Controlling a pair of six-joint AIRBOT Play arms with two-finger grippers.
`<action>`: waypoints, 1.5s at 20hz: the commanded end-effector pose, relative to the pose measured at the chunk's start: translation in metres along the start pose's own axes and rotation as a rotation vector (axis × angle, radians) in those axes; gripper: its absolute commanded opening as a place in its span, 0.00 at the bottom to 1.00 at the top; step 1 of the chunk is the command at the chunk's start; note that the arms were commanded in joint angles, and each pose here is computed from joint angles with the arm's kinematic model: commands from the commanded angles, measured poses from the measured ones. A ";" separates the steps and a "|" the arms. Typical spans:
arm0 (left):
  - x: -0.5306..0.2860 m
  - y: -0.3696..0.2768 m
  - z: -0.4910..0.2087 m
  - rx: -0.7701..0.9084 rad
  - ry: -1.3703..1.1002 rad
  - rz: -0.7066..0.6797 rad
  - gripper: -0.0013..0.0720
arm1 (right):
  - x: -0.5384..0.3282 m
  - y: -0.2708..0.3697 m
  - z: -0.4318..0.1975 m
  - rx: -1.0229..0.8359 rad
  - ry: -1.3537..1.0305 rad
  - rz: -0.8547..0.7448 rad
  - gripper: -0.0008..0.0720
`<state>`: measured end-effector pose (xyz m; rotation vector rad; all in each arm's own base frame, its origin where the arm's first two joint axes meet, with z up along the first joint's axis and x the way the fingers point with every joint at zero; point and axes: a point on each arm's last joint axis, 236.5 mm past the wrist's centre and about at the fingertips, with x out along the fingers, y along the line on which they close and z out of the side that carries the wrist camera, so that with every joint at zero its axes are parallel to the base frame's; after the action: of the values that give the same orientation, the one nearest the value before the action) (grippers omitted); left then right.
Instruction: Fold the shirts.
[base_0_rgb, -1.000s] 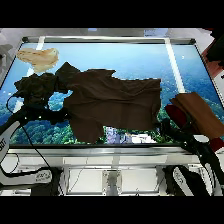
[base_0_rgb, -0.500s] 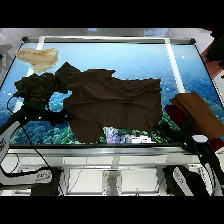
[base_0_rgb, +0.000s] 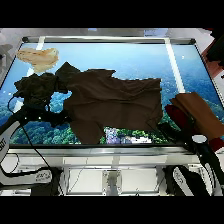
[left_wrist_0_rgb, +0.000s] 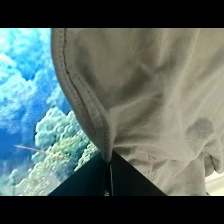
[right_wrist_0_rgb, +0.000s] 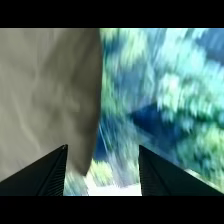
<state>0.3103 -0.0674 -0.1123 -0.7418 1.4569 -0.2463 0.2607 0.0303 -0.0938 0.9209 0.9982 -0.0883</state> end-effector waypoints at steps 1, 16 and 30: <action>0.000 0.001 0.003 -0.001 -0.011 0.002 0.03 | 0.000 0.011 0.009 0.020 -0.038 0.046 0.70; -0.001 -0.002 0.000 -0.001 0.001 -0.008 0.03 | 0.040 0.027 -0.013 -0.116 0.045 -0.009 0.05; -0.355 -0.265 -0.098 0.940 -0.980 -0.022 0.03 | -0.309 0.198 0.040 -0.801 -0.578 0.023 0.04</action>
<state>0.2973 -0.0885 0.2210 -0.1938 0.6889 -0.5365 0.2683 0.0426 0.2145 0.3014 0.5095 0.1944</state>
